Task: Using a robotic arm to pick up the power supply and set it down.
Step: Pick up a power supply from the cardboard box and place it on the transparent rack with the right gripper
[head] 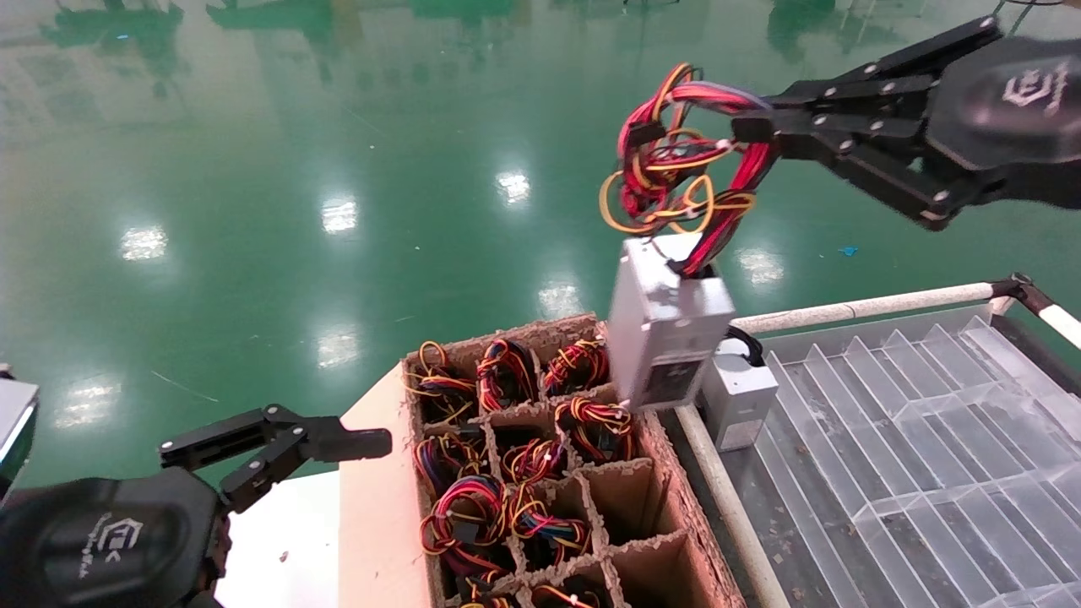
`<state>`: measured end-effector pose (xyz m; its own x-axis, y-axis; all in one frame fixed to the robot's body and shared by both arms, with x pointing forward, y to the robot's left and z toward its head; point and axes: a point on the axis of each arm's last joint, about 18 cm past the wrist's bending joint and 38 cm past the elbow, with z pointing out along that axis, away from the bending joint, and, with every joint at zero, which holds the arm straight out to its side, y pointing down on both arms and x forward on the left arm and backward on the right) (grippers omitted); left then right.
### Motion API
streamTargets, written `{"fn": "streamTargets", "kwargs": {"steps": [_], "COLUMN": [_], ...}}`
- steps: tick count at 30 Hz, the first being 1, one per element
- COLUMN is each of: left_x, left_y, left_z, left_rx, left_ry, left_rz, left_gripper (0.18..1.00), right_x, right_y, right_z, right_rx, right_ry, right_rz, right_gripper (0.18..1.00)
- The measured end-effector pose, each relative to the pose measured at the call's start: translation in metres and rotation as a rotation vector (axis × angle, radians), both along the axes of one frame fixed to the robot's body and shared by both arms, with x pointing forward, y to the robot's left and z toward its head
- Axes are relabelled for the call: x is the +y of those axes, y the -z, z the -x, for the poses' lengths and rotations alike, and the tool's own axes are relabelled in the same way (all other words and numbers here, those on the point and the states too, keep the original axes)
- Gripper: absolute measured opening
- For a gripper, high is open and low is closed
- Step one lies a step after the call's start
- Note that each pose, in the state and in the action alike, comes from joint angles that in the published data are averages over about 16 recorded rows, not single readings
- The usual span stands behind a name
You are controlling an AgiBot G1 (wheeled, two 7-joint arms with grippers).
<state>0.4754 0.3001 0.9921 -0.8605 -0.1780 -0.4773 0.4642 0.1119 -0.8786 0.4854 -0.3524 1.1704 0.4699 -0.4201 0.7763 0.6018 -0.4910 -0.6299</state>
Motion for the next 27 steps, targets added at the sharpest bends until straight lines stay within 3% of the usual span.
{"fn": "streamTargets", "kwargs": {"steps": [7, 16, 27], "left_x": [0.0, 0.0, 0.0], "left_y": [0.0, 0.0, 0.0], "left_z": [0.0, 0.0, 0.0], "left_rx": [0.0, 0.0, 0.0], "left_ry": [0.0, 0.0, 0.0], "left_rz": [0.0, 0.0, 0.0], "left_gripper": [1.001, 1.001, 1.001], "right_x": [-0.033, -0.073, -0.091], "right_y": [0.005, 0.037, 0.079], "right_z": [-0.001, -0.013, -0.037], "right_rx": [0.038, 0.127, 0.201], "right_ry": [0.086, 0.171, 0.187], "right_rz": [0.026, 0.056, 0.076], "right_gripper": [0.199, 0.199, 0.198]}}
